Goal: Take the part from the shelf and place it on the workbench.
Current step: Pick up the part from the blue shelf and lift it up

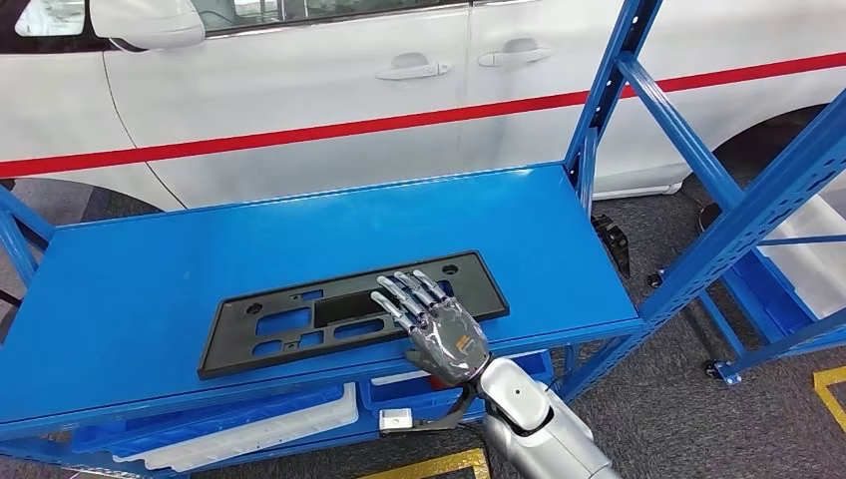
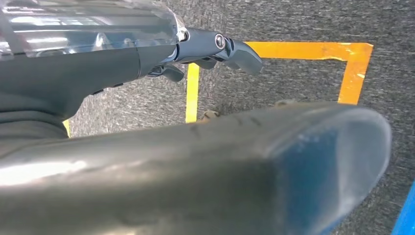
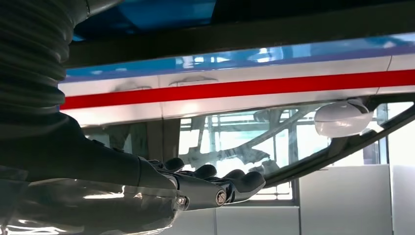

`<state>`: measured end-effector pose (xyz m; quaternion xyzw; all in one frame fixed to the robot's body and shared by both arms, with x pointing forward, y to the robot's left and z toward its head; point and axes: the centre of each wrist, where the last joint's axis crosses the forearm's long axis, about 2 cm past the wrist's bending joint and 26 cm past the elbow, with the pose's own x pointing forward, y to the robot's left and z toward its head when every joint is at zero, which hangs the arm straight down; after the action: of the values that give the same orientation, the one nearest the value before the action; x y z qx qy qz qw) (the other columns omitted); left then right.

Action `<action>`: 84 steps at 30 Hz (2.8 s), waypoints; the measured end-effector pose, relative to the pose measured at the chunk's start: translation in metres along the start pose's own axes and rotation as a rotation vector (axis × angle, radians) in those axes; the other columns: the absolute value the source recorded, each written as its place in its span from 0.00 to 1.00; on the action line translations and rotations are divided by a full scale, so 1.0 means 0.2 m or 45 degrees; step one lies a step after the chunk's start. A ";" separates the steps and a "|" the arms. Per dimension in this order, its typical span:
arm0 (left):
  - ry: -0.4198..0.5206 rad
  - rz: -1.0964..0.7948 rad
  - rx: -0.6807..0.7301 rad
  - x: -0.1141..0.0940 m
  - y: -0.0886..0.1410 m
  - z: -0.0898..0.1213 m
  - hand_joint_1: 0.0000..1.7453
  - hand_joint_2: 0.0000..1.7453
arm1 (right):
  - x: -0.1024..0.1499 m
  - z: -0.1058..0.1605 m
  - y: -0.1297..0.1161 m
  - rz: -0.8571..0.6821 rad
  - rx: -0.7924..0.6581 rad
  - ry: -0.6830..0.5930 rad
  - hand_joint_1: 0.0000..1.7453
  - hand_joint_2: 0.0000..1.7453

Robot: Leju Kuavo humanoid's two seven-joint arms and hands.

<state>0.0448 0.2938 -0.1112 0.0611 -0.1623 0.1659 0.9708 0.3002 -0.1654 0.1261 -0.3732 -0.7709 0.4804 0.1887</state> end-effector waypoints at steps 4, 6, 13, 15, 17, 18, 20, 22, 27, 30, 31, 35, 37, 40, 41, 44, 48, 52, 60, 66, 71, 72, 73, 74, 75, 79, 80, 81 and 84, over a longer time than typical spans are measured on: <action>-0.010 0.004 0.003 0.00 0.00 0.00 0.00 0.00 | 0.00 0.00 0.04 0.077 0.047 -0.038 0.00 1.00; -0.016 0.005 0.006 0.00 0.01 0.00 0.00 0.00 | -0.01 -0.01 0.05 0.119 0.068 -0.063 0.00 1.00; -0.029 0.009 0.008 0.00 0.01 0.00 0.00 0.00 | 0.00 -0.02 0.09 0.164 0.115 -0.116 0.00 1.00; -0.031 0.009 0.008 0.00 0.01 0.00 0.00 0.00 | 0.01 -0.04 0.09 0.167 0.121 -0.122 0.00 1.00; -0.034 0.010 0.007 0.00 0.01 0.00 0.00 0.00 | 0.01 -0.08 0.09 0.173 0.115 -0.129 0.00 1.00; -0.036 0.010 0.007 0.01 0.00 0.00 0.00 0.00 | 0.02 -0.10 0.09 0.176 0.112 -0.132 0.00 1.00; -0.039 0.009 0.007 0.01 0.00 0.00 0.00 0.00 | 0.03 -0.13 0.10 0.182 0.114 -0.135 0.00 1.00; -0.042 0.006 0.007 0.01 0.00 0.00 0.00 0.00 | 0.05 -0.16 0.11 0.191 0.117 -0.138 0.00 1.00; -0.047 -0.009 0.002 0.00 0.01 0.00 0.00 0.00 | 0.10 -0.23 0.14 0.218 0.155 -0.155 0.00 1.00; -0.048 -0.019 -0.003 0.00 0.01 0.00 0.00 0.00 | 0.15 -0.26 0.16 0.224 0.198 -0.167 0.14 1.00; -0.050 -0.022 -0.005 0.00 0.02 0.00 0.00 0.00 | 0.17 -0.28 0.16 0.225 0.208 -0.175 0.35 1.00; -0.056 -0.027 -0.013 0.02 0.01 -0.01 0.00 0.00 | 0.25 -0.34 0.17 0.226 0.256 -0.221 0.91 1.00; -0.056 -0.027 -0.015 0.02 0.01 -0.01 0.00 0.00 | 0.29 -0.37 0.17 0.224 0.269 -0.248 0.91 1.00; -0.061 -0.028 -0.019 0.02 0.01 -0.01 0.00 0.00 | 0.33 -0.40 0.17 0.227 0.278 -0.276 0.89 1.00; -0.062 -0.029 -0.020 0.02 0.01 -0.01 0.00 0.00 | 0.33 -0.40 0.17 0.229 0.281 -0.282 0.88 1.00; -0.061 -0.032 -0.021 0.02 0.01 -0.01 0.00 0.00 | 0.34 -0.40 0.17 0.228 0.286 -0.293 0.84 1.00; -0.063 -0.031 -0.027 0.02 0.01 -0.01 0.00 0.00 | 0.34 -0.43 0.15 0.230 0.264 -0.298 0.84 1.00; -0.065 -0.030 -0.029 0.02 0.01 -0.01 0.00 0.00 | 0.34 -0.45 0.14 0.232 0.253 -0.303 0.83 1.00; -0.067 -0.025 -0.023 0.01 0.02 0.00 0.00 0.00 | 0.36 -0.47 0.14 0.220 0.246 -0.309 0.84 1.00; -0.080 -0.023 -0.018 0.02 0.02 -0.01 0.00 0.00 | 0.37 -0.50 0.12 0.216 0.231 -0.307 0.93 1.00; -0.097 -0.021 -0.024 0.02 0.02 -0.01 0.00 0.00 | 0.36 -0.51 0.12 0.209 0.225 -0.299 0.96 1.00; -0.100 -0.021 -0.025 0.02 0.02 -0.01 0.00 0.00 | 0.35 -0.51 0.12 0.208 0.227 -0.297 0.96 1.00; -0.103 -0.020 -0.027 0.02 0.02 -0.01 0.00 0.00 | 0.35 -0.51 0.12 0.207 0.230 -0.296 0.96 1.00; -0.103 -0.020 -0.027 0.02 0.02 -0.01 0.00 0.00 | 0.35 -0.51 0.12 0.207 0.232 -0.295 0.96 1.00; -0.103 -0.020 -0.028 0.02 0.02 -0.01 0.00 0.00 | 0.35 -0.51 0.12 0.206 0.232 -0.294 0.96 1.00; -0.138 -0.018 -0.035 0.02 0.02 -0.01 0.00 0.50 | 0.35 -0.51 0.12 0.205 0.225 -0.293 0.96 1.00; -0.164 -0.017 -0.038 0.02 0.02 -0.01 0.00 0.75 | 0.35 -0.51 0.12 0.201 0.219 -0.291 0.96 1.00; -0.195 -0.017 -0.039 0.02 0.02 -0.01 0.00 1.00 | 0.35 -0.51 0.12 0.195 0.212 -0.287 0.96 1.00; -0.278 -0.019 -0.032 0.02 0.02 -0.01 0.00 1.00 | 0.33 -0.52 0.11 0.157 0.169 -0.258 0.96 1.00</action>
<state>0.0469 0.2995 -0.1110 0.0677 -0.2687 0.1489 0.9492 0.3322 -0.0472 0.1509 -0.3561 -0.7281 0.5763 0.1042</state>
